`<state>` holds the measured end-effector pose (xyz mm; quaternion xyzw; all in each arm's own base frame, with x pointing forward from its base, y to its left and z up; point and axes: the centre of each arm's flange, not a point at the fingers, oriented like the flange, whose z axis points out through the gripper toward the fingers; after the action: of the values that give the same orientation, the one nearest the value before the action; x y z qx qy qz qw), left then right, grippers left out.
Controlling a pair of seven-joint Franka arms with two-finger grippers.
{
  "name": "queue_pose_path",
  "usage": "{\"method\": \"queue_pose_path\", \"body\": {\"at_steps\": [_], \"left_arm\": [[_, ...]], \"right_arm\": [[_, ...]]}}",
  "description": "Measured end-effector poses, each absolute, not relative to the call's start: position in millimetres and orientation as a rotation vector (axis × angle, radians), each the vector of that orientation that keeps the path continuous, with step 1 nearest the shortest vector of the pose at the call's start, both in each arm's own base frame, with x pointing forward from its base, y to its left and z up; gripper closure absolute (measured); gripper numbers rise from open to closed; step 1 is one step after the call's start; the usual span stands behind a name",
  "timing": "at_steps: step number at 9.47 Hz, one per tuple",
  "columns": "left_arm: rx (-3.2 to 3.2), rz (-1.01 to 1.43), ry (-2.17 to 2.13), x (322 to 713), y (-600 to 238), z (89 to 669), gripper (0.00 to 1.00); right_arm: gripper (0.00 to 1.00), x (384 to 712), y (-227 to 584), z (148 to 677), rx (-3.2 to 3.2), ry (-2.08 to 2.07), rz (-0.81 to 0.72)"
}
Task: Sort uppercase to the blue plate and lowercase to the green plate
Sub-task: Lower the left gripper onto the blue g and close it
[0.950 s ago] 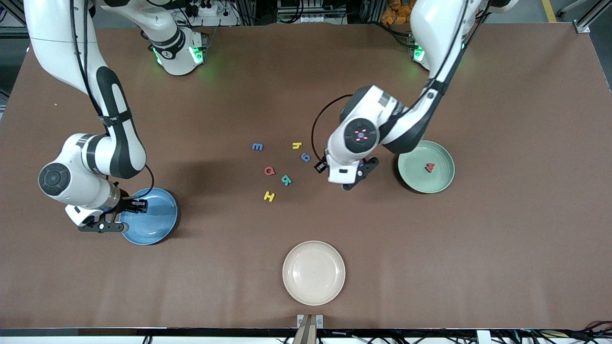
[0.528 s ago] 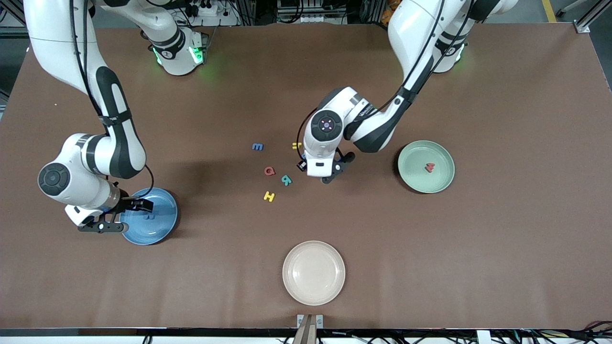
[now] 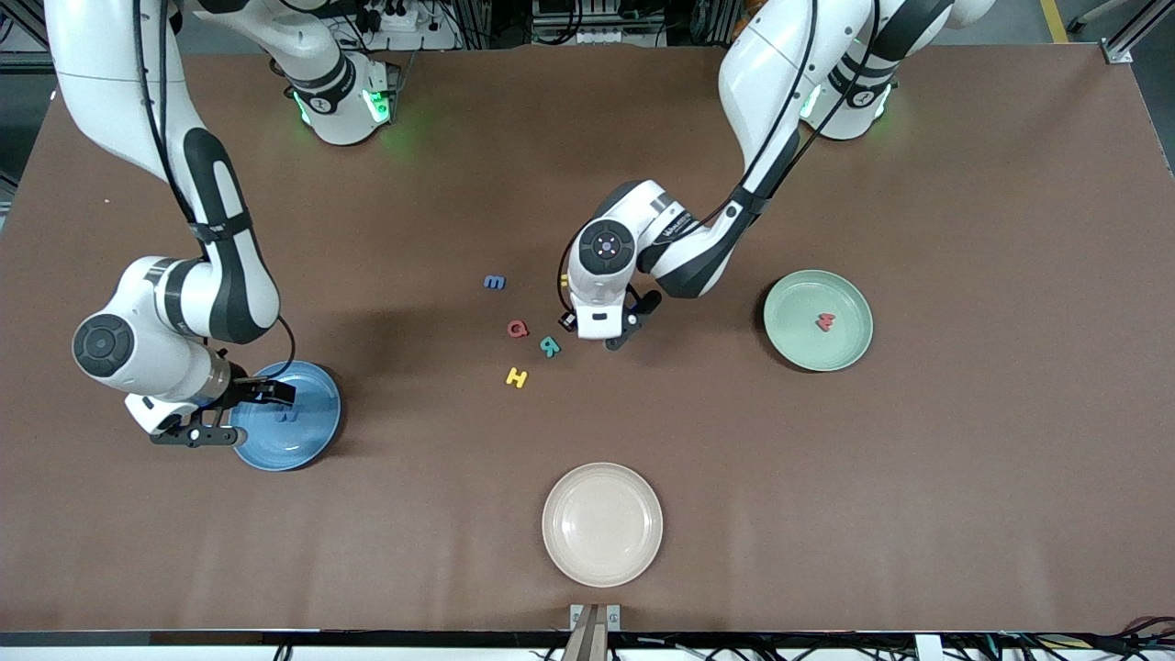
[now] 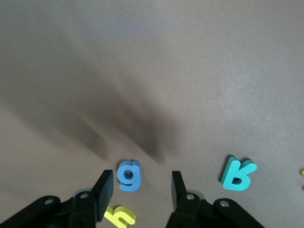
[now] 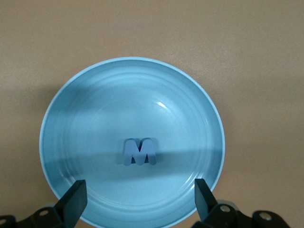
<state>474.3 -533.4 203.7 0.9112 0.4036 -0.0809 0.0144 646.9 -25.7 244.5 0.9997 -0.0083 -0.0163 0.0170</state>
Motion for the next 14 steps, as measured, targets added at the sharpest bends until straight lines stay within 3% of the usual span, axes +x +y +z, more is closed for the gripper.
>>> {"method": "queue_pose_path", "body": {"at_steps": [14], "left_arm": [[2.826,-0.226,1.368,457,-543,173,0.43]], "right_arm": [[0.0,646,-24,243,3.11,-0.019,-0.067]]}}
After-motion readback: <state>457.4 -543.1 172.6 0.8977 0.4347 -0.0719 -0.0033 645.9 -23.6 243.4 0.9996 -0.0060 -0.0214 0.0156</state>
